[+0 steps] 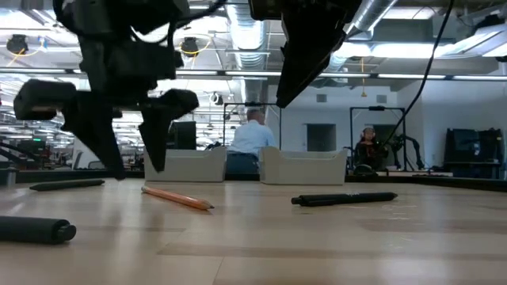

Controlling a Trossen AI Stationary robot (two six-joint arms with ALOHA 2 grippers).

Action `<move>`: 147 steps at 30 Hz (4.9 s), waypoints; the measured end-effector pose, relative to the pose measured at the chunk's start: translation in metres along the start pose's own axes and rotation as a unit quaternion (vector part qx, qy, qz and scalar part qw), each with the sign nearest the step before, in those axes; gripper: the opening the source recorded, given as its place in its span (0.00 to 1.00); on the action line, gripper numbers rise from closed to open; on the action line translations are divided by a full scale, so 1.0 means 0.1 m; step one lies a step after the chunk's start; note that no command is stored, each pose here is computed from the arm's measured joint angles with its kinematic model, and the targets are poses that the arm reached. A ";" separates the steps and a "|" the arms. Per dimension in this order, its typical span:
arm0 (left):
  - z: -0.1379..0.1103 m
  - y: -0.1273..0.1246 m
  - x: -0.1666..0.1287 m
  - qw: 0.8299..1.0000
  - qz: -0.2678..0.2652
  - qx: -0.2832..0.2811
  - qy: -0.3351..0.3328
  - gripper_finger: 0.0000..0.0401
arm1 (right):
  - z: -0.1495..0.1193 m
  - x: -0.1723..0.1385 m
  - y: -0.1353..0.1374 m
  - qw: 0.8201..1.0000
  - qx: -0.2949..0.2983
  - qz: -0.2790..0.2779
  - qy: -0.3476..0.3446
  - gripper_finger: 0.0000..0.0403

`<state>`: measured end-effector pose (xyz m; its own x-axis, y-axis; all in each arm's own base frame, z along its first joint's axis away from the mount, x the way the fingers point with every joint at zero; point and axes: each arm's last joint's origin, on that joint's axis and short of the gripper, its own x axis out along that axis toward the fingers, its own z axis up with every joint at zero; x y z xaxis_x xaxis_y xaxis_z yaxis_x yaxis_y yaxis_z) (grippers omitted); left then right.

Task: Sort pens & pencils
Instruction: Put the pencil into the right gray bin

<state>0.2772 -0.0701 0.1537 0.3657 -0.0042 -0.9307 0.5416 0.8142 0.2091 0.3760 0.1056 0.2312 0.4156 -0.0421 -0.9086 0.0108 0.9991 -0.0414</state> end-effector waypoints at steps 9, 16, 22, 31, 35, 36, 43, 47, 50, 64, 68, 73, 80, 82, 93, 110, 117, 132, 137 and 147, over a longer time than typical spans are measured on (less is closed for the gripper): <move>0.02 0.05 0.05 0.999 0.011 0.033 -0.013 0.55 | -0.01 0.00 0.00 1.000 0.000 -0.001 0.003 0.58; -0.03 0.14 0.08 1.000 -0.013 0.018 -0.016 0.55 | -0.01 0.00 0.00 1.000 -0.001 -0.001 0.004 0.58; -0.09 0.24 0.09 0.999 -0.030 0.000 -0.015 0.55 | -0.01 0.00 0.00 1.000 -0.001 -0.001 0.004 0.58; -0.16 0.27 0.13 0.999 -0.039 0.010 0.008 0.47 | 0.00 0.01 -0.04 1.000 0.004 -0.003 0.005 0.58; -0.15 0.27 0.23 0.999 -0.047 0.004 0.017 0.43 | 0.00 0.01 -0.08 1.000 0.007 -0.006 0.009 0.58; -0.16 0.26 0.24 0.999 -0.049 0.003 0.021 0.43 | 0.00 0.01 -0.09 1.000 0.008 -0.007 0.009 0.58; -0.16 0.26 0.27 0.998 -0.054 0.000 0.029 0.40 | 0.00 0.01 -0.08 1.000 0.007 -0.007 0.010 0.58; -0.13 0.28 0.26 0.998 -0.054 -0.002 0.028 0.37 | 0.00 0.01 -0.08 1.000 0.008 -0.007 0.010 0.58; -0.09 0.29 0.23 0.998 -0.054 0.002 0.028 0.34 | 0.00 0.01 -0.08 1.000 0.007 -0.007 0.010 0.58; -0.07 0.31 0.21 0.997 -0.057 -0.023 0.037 0.23 | 0.00 0.01 -0.08 1.000 0.007 -0.007 0.010 0.58; -0.07 0.31 0.21 0.997 -0.057 -0.026 0.037 0.21 | 0.00 0.01 -0.08 1.000 0.006 -0.007 0.010 0.58; -0.07 0.31 0.21 0.997 -0.056 -0.026 0.036 0.17 | 0.00 0.01 -0.08 1.000 0.006 -0.007 0.010 0.58; -0.06 0.31 0.21 0.998 -0.055 -0.026 0.035 0.11 | 0.00 0.01 -0.08 1.000 0.005 -0.007 0.012 0.58; -0.06 0.31 0.21 0.998 -0.055 -0.026 0.035 0.10 | -0.01 0.01 -0.08 1.000 0.005 -0.008 0.013 0.58; -0.06 0.31 0.20 0.997 -0.051 -0.047 0.037 0.05 | -0.02 0.01 -0.09 1.000 0.005 -0.009 0.018 0.58; -0.06 0.32 0.20 0.995 -0.051 -0.075 0.038 0.05 | -0.04 0.01 -0.09 1.000 0.003 -0.011 0.028 0.58; 0.01 0.36 0.15 0.995 -0.045 -0.084 0.028 0.05 | -0.05 0.01 -0.09 0.999 0.003 -0.013 0.033 0.58; 0.12 0.79 -0.18 0.989 -0.017 -0.131 0.061 0.04 | -0.06 -0.21 -0.14 0.999 0.004 -0.034 0.014 0.58; 0.12 0.95 -0.30 0.985 -0.010 -0.162 0.064 0.04 | -0.04 -0.47 -0.19 0.998 0.012 -0.051 -0.028 0.58; 0.21 1.18 -0.68 0.983 0.023 -0.182 0.013 0.04 | -0.06 -0.67 -0.23 0.997 0.017 -0.049 -0.050 0.58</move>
<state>0.3320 0.0144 0.2482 0.3621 0.0486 -0.9309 0.2156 0.9672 0.1344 0.3427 0.0853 0.2906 0.4989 -0.1407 -0.8552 0.0856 0.9899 -0.1129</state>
